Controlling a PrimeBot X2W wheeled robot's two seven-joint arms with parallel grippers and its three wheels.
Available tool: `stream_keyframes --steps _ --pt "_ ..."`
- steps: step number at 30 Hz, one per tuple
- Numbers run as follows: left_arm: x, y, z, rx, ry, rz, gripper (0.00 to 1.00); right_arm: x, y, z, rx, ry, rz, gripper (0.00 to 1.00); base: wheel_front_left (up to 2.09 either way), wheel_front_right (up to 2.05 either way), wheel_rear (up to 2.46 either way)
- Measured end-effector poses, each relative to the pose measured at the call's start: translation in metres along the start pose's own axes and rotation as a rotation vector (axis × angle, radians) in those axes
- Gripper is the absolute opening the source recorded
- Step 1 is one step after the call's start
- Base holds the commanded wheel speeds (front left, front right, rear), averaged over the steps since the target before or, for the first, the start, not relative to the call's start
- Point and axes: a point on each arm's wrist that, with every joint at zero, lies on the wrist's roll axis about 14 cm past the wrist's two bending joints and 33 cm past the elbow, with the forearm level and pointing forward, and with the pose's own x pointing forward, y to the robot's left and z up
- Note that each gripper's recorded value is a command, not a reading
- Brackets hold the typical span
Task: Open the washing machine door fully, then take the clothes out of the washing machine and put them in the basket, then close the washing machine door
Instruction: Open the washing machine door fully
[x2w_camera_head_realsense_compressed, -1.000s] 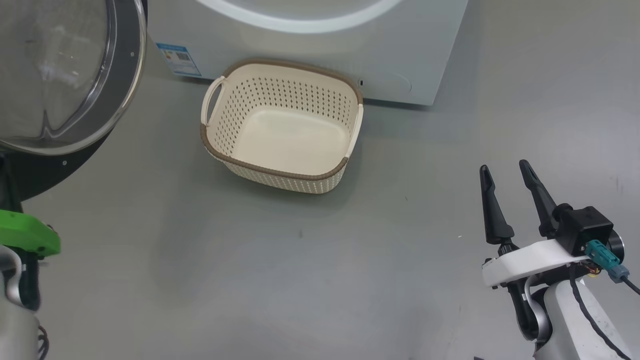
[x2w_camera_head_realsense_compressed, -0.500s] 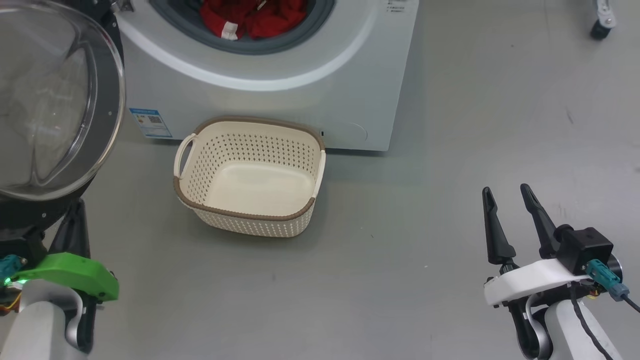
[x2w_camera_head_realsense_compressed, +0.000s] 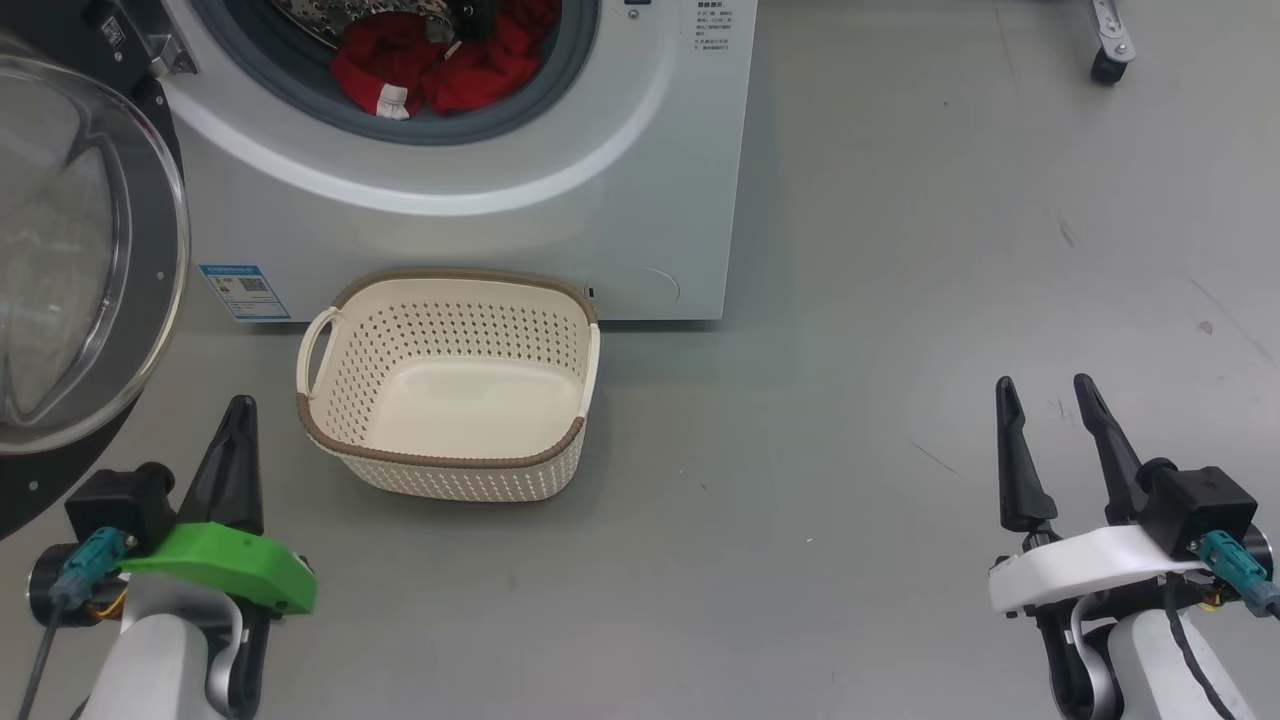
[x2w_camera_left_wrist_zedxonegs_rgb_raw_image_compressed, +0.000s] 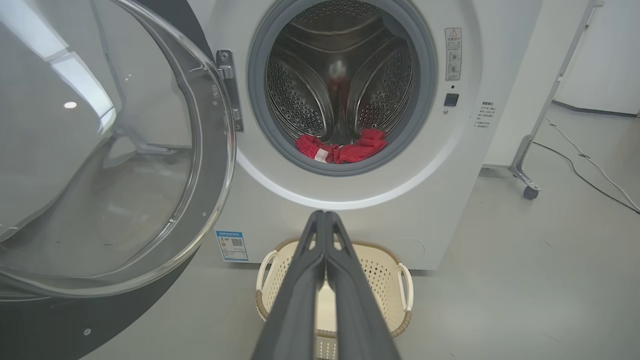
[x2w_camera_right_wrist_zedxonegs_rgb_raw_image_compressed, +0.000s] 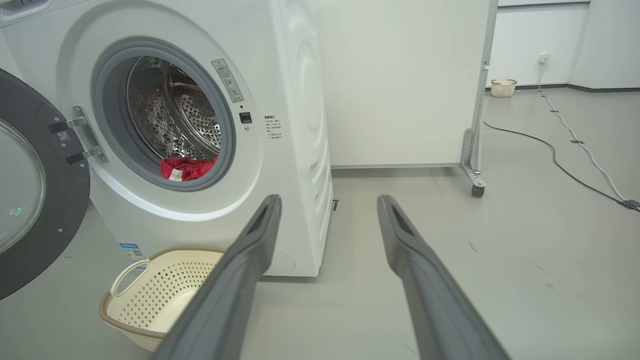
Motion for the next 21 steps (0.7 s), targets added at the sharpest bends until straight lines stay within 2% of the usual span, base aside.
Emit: stream_keyframes --steps 6,7,9,10,21 --pt "-0.004 -0.012 -0.007 -0.014 0.009 -0.026 0.0 -0.001 -0.003 0.006 0.0 -0.017 -0.011 1.0 0.0 0.0 0.0" --pt "-0.006 -0.013 -0.01 -0.017 0.017 -0.027 0.25 -0.001 -0.004 0.006 0.0 -0.02 -0.012 1.0 0.0 0.0 0.0" --pt "-0.009 -0.015 -0.013 -0.022 0.023 -0.029 0.95 -0.001 -0.004 0.007 0.001 -0.024 -0.015 1.0 0.0 0.0 0.0" --pt "-0.009 -0.015 -0.013 -0.023 0.021 -0.031 1.0 -0.002 -0.004 0.008 0.002 -0.025 -0.017 1.0 0.0 0.0 0.0" --pt "-0.011 -0.025 -0.007 -0.034 -0.004 -0.055 1.0 -0.006 -0.005 0.006 0.008 -0.022 -0.025 1.0 0.0 0.0 0.0"
